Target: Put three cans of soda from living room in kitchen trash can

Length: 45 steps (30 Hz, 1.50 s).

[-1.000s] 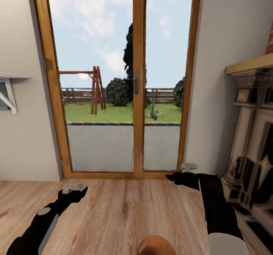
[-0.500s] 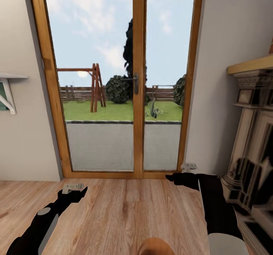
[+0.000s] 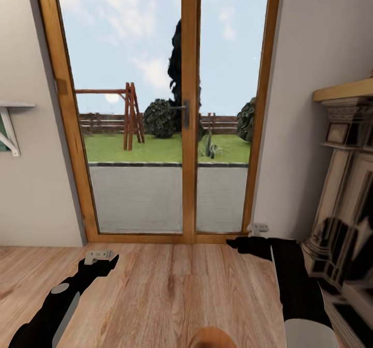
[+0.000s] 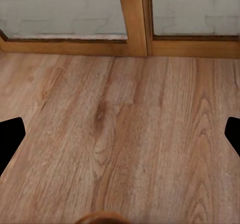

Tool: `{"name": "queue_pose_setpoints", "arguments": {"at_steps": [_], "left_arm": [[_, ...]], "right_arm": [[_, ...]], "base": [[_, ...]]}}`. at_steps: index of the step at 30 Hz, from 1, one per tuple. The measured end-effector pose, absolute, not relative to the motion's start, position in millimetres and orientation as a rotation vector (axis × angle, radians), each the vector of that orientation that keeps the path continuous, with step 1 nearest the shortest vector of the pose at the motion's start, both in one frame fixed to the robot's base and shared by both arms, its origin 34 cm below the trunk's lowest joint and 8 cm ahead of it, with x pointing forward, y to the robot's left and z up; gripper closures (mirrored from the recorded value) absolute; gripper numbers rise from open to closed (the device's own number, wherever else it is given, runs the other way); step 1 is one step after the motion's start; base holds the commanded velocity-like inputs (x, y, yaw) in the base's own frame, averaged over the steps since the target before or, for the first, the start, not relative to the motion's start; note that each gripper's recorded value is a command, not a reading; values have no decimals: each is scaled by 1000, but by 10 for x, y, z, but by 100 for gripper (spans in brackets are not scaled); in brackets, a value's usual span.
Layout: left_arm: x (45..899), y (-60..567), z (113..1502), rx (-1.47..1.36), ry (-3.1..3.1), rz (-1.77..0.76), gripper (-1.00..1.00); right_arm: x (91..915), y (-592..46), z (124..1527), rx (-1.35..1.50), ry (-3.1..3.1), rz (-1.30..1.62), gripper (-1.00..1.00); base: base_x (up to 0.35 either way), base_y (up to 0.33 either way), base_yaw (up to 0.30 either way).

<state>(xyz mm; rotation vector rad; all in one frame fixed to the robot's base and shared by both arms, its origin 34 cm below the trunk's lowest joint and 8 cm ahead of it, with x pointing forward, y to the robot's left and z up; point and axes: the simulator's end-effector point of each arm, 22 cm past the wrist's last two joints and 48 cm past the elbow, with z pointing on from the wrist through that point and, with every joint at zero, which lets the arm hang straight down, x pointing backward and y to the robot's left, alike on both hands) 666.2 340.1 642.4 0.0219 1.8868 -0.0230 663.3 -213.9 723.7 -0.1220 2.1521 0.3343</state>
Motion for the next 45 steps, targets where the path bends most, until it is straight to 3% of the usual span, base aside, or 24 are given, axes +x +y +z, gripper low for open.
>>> {"name": "queue_pose_setpoints", "arguments": {"at_steps": [33, 45], "left_arm": [[6736, 3289, 6799, -11, 1968, -33, -100], [5878, 3258, 5995, -33, 2063, -1, -100]], "right_arm": [[6553, -1965, 7411, -218, 2219, 310, -100], [5867, -2502, 6899, -227, 2144, 174, -100]], "base": [[0, 0, 0], [0, 0, 0]]}}
